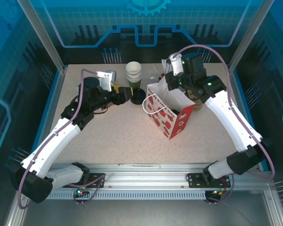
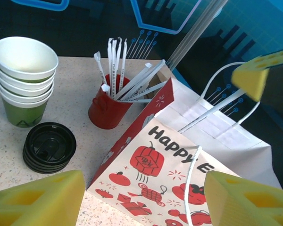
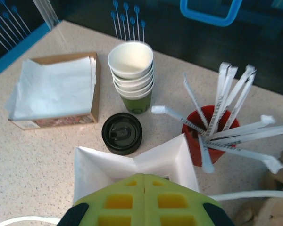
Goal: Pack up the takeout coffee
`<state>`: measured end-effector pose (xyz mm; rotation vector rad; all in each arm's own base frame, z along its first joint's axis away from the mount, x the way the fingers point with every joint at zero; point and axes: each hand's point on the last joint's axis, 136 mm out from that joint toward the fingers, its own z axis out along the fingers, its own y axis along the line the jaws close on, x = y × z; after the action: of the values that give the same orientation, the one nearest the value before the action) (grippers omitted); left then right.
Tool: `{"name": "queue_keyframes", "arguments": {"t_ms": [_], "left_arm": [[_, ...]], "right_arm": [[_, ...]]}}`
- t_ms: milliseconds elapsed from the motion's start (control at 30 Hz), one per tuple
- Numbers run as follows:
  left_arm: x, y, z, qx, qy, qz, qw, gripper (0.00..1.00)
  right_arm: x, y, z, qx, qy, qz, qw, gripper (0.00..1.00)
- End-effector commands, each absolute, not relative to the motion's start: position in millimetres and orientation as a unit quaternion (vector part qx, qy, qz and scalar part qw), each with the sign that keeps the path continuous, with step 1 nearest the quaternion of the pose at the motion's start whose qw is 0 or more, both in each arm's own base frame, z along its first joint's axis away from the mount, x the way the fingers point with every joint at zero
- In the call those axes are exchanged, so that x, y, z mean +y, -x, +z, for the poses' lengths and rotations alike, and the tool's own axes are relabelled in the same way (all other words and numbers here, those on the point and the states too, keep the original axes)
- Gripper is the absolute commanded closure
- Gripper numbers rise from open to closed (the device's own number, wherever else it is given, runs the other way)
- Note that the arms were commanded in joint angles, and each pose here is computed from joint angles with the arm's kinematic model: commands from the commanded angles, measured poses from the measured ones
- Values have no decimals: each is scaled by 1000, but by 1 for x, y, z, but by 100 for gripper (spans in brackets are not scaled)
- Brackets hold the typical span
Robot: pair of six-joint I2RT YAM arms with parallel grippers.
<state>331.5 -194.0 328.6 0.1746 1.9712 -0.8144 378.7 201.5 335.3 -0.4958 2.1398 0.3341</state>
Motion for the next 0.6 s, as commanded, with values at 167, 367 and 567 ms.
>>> {"name": "queue_keyframes", "arguments": {"t_ms": [167,367,567], "left_arm": [[-187,-346,315,811,-68,-293,502,30],[-163,-371,292,828,-23,-232,510,30],[-89,-415,248,847,113,-202,480,30]], "right_arm": [[230,-392,285,871,209,163,413,79],[226,-382,326,851,223,167,445,55],[235,-347,373,801,264,218,491,43]]}}
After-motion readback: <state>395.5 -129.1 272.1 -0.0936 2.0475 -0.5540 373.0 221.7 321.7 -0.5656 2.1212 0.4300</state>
